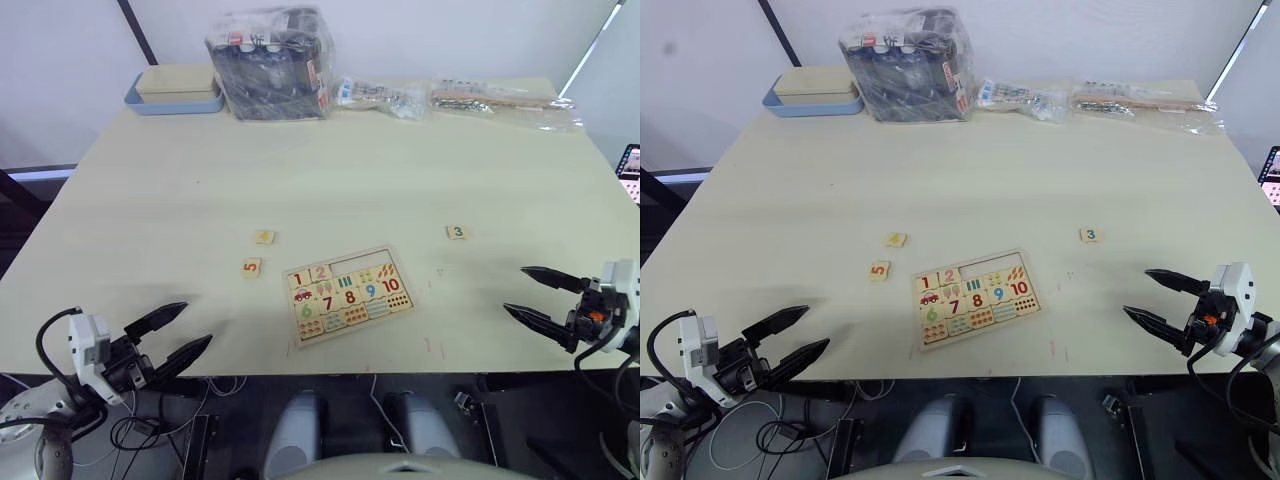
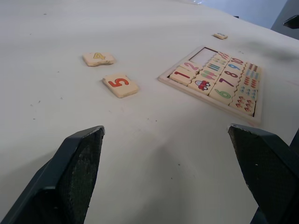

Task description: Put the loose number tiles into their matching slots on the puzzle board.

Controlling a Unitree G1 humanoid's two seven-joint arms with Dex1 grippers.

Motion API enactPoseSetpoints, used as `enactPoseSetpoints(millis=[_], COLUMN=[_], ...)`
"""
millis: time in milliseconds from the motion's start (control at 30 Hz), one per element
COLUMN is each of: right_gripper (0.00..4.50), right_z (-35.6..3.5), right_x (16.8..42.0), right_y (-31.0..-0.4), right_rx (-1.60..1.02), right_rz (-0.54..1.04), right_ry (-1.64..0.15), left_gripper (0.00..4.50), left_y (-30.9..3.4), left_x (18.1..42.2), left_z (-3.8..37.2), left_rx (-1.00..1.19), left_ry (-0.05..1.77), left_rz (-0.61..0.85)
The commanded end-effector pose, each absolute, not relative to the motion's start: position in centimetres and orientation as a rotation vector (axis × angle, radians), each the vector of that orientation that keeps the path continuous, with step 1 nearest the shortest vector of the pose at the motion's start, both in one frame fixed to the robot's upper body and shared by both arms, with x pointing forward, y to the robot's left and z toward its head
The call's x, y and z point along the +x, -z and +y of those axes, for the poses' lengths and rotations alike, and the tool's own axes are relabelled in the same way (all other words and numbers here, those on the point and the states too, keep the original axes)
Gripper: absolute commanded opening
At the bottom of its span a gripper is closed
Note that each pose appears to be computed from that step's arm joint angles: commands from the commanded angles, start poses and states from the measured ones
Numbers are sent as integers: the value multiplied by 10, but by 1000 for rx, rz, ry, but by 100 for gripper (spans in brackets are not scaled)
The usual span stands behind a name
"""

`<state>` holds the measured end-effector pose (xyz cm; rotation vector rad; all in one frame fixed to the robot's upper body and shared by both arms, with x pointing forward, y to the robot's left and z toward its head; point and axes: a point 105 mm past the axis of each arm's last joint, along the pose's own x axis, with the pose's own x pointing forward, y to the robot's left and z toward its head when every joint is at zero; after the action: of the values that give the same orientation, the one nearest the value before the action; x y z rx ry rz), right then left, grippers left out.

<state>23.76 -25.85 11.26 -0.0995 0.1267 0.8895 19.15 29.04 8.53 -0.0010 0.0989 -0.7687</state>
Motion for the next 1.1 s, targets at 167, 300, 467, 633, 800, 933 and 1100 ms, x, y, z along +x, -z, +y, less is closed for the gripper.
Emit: enactPoseSetpoints(millis=[167, 300, 467, 633, 800, 933, 1100], right_gripper=[446, 446, 446, 446, 446, 446, 446], right_z=[-259, -258, -256, -255, -240, -228, -222], right_x=[238, 240, 246, 254, 285, 310, 335], right_y=[-119, -118, -121, -124, -139, -154, -156], right_rx=[-134, -138, -144, -146, -181, -227, -295], right_rz=[103, 107, 104, 101, 121, 159, 232], right_ry=[-901, -906, -923, -932, -960, -994, -1009], left_gripper=[450, 450, 450, 450, 450, 450, 450], left_y=[-90, -90, -92, -95, -109, -118, -124], left_x=[190, 190, 191, 191, 185, 183, 183], left_z=[295, 294, 293, 291, 282, 277, 272], left_rx=[37, 37, 39, 41, 28, 10, 5], left_ry=[764, 769, 773, 777, 865, 936, 997], left_rz=[86, 81, 73, 63, 0, -18, -34])
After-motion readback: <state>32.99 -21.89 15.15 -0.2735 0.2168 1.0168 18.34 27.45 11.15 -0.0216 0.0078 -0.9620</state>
